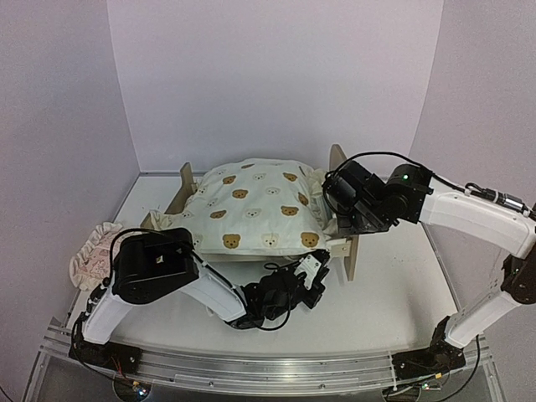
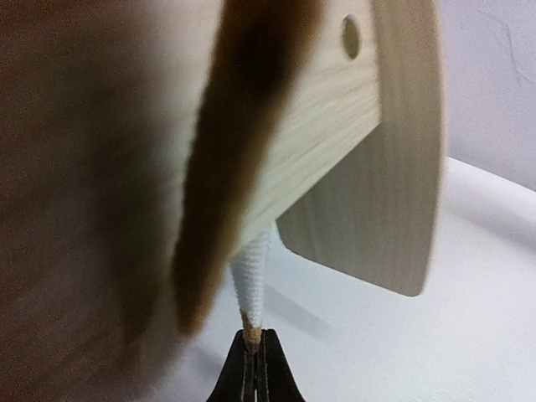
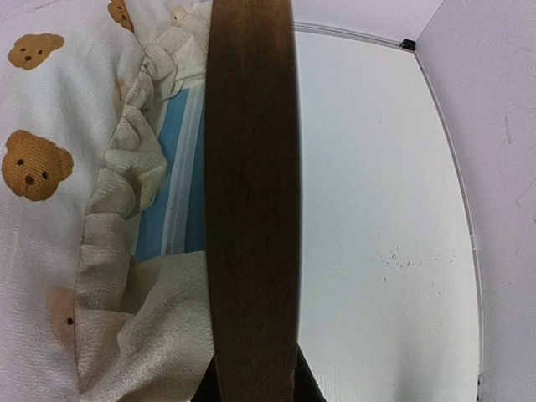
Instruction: Set up the pet bed
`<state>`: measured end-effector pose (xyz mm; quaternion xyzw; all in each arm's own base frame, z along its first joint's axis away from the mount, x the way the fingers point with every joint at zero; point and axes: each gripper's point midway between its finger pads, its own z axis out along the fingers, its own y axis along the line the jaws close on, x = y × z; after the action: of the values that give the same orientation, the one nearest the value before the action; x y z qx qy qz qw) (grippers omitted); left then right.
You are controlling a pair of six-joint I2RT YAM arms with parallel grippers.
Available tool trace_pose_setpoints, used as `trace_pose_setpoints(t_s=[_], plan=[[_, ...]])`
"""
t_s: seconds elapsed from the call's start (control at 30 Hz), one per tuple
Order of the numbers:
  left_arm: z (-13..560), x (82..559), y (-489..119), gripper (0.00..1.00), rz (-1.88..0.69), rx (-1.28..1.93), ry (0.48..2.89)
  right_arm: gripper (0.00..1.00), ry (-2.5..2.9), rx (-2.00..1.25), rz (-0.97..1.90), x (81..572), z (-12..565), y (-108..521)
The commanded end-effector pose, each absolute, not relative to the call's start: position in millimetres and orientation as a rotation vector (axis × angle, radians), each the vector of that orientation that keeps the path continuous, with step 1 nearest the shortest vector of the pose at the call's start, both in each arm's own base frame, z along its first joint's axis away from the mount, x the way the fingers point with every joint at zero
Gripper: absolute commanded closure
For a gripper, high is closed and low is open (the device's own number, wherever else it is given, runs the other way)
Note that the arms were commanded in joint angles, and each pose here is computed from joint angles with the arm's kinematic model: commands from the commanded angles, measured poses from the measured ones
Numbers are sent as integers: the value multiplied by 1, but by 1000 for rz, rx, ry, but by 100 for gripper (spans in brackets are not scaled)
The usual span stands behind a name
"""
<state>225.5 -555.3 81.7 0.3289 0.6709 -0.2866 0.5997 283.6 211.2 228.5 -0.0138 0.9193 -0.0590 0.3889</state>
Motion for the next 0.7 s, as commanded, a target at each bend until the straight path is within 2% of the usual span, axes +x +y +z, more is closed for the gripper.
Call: trace_pose_setpoints(t_s=[0.0,0.43,0.67], plan=[[119,194,-567,100,-849,807,1571,100,2157,89,-96,298,267,209],[102,152,-558,100,-1136,848,1766,100,2126,118,-174,311,256,212],[112,130,-553,100,-1189,903,1799,100,2129,144,-202,319,242,213]])
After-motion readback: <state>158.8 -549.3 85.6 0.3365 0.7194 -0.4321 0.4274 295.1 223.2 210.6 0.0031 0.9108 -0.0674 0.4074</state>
